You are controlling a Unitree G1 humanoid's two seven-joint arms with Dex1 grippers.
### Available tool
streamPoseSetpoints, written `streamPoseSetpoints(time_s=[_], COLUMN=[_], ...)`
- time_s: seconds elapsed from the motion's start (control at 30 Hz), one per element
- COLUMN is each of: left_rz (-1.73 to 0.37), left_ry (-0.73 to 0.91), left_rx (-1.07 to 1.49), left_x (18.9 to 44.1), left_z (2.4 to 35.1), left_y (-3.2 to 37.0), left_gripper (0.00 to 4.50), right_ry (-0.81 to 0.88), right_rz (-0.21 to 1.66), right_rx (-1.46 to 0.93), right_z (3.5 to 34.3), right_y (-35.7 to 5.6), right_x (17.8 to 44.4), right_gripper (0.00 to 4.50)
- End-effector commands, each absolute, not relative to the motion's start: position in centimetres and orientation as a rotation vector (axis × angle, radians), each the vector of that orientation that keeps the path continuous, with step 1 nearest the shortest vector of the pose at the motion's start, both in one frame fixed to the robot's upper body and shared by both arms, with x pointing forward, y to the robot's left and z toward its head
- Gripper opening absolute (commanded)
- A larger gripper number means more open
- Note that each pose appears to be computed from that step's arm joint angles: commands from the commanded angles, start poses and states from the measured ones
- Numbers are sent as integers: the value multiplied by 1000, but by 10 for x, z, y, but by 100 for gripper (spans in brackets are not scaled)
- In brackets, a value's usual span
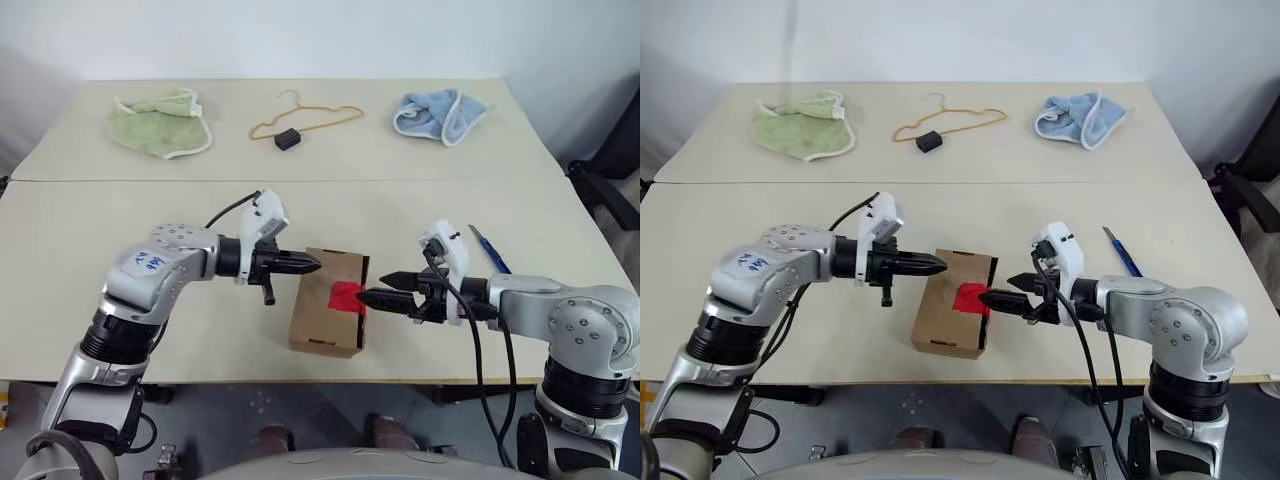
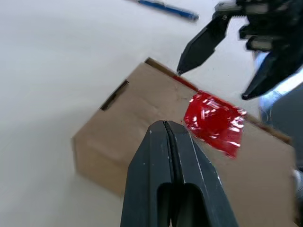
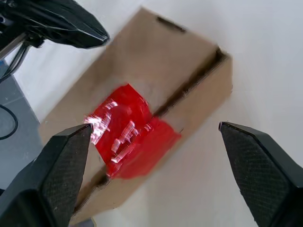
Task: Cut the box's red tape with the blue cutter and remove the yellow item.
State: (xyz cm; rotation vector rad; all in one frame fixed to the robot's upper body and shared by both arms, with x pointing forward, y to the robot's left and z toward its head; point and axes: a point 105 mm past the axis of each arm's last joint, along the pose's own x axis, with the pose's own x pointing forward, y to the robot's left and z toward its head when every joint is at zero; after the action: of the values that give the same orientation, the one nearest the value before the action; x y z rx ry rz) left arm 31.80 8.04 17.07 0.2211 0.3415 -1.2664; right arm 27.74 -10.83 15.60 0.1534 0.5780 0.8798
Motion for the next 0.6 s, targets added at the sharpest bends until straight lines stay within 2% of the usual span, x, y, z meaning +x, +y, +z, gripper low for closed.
streamPoseSetpoints(time_s=[0.03,0.6], left_rz=[-1273,-1295], left_ry=[291,387], left_rx=[270,295], left_x=[320,308], left_z=[175,133], left_y=[70,69], left_gripper=[0,0], right_ry=[556,647], right_rz=[863,779], right_rx=[125,153], right_z=[159,135], right_y=[-107,-126], right_x=[277,272], right_gripper=[448,448])
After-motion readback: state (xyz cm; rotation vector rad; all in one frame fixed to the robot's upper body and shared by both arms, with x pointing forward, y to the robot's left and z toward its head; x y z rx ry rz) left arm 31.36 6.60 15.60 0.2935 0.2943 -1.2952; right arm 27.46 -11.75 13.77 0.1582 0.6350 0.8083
